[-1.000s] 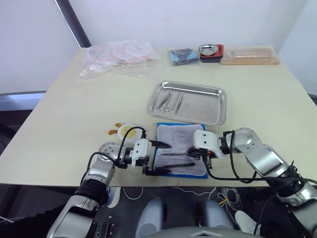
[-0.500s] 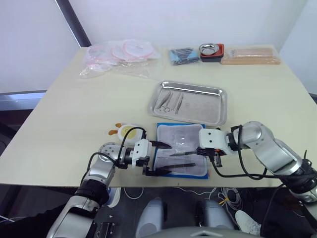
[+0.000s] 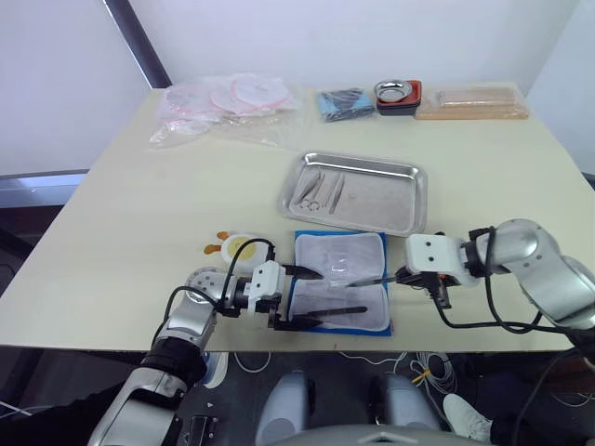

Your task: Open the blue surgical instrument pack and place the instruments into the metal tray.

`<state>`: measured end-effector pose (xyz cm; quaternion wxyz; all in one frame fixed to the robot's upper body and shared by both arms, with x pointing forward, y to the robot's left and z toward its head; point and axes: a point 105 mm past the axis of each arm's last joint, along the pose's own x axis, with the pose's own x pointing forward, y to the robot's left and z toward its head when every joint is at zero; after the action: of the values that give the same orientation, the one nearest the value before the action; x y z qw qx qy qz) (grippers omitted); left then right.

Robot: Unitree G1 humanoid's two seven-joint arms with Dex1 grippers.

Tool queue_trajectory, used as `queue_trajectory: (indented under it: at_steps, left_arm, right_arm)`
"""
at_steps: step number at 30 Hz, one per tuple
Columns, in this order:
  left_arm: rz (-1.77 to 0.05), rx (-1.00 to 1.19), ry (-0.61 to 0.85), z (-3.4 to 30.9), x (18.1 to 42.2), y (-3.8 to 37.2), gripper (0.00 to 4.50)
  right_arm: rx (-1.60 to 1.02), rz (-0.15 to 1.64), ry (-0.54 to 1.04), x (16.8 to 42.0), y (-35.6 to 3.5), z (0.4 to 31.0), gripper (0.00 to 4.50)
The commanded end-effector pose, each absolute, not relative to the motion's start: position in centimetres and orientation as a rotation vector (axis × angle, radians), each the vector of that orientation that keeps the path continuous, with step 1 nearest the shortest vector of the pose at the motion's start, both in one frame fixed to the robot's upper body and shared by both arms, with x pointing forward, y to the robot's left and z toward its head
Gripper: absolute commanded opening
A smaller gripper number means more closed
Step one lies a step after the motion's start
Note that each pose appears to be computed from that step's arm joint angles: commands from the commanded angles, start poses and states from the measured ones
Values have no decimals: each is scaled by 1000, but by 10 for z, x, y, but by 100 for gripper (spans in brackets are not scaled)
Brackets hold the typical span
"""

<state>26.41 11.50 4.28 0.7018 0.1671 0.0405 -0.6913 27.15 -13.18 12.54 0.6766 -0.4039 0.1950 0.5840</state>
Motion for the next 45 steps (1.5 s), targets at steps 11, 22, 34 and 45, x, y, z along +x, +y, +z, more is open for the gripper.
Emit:
queue_trajectory:
  at_steps: [11, 22, 34, 45]
  left_arm:
    - [-1490, 368, 342, -7, 251, 125, 450]
    - [-1485, 366, 340, -8, 251, 124, 450]
    - [-1475, 372, 341, -9, 251, 124, 450]
    - [-1463, 366, 321, -6, 251, 125, 450]
  right_arm:
    - [-696, 1205, 258, 289, -130, 161, 7]
    - [-503, 1000, 171, 332, -100, 158, 7]
    - [-288, 669, 219, 385, -66, 157, 7]
    - [-172, 386, 318, 421, -60, 143, 7]
